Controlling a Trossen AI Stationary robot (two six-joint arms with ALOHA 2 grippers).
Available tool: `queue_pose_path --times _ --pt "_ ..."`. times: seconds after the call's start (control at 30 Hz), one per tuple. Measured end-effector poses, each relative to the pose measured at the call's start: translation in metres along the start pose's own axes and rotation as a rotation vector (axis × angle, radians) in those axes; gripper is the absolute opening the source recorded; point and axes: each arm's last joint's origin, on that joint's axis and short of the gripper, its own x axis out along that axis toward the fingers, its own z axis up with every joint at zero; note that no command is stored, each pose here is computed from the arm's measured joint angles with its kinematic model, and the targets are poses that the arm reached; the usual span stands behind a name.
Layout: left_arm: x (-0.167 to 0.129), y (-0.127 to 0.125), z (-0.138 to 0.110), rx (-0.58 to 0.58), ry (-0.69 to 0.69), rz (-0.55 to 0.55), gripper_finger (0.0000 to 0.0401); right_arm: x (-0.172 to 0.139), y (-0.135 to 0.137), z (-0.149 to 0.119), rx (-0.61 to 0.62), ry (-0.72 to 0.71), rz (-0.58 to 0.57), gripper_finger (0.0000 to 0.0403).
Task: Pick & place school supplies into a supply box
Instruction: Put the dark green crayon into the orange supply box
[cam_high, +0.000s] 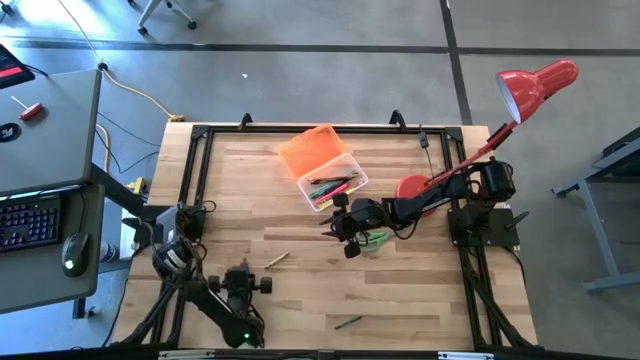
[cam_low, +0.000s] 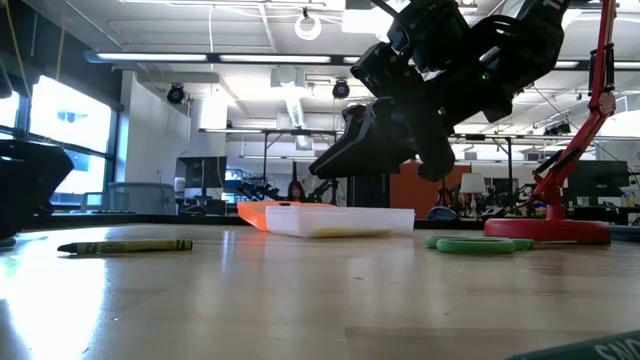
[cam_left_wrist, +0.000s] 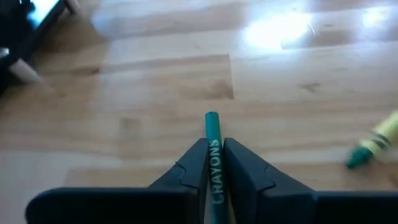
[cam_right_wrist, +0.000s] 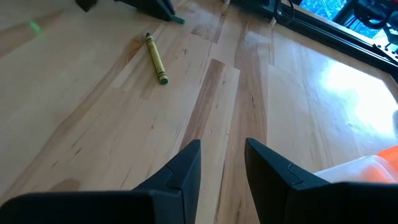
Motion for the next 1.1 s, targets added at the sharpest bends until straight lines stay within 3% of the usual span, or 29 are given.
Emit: queue_pose_path --times 0.27,0.5,0.57,0.67,0.83,1.0,1.1 --pt "0.015 0.007 0.001 0.024 -0.063 -0.001 0.0098 0.0 0.0 0.0 0.012 0.0 0.001 0.0103" --pt "0.011 0.004 0.006 0.009 -0.047 -0.029 0.0028 0.0 0.003 0.001 0.025 -0.019 0.056 0.0103" --pt "0.003 -0.001 0.012 -0.021 -0.004 -0.042 0.0026 0.0 0.007 0.003 0.02 -0.026 0.078 0.0103" --pt "-0.012 -0.011 0.03 -0.064 0.025 -0.057 0.0025 0.0 0.015 0.005 0.034 -0.031 0.098 0.0103" --pt "-0.031 -0.024 0.082 -0.138 -0.011 -0.231 0.0049 -0.002 0.037 0.011 0.098 -0.03 0.158 0.0103" --pt "-0.034 -0.038 0.137 -0.149 -0.118 -0.378 0.0038 -0.007 0.071 0.015 0.082 0.01 0.224 0.0103" --pt "-0.023 -0.051 0.169 -0.117 -0.154 -0.366 0.0028 -0.012 0.094 0.018 0.101 0.043 0.208 0.0103"
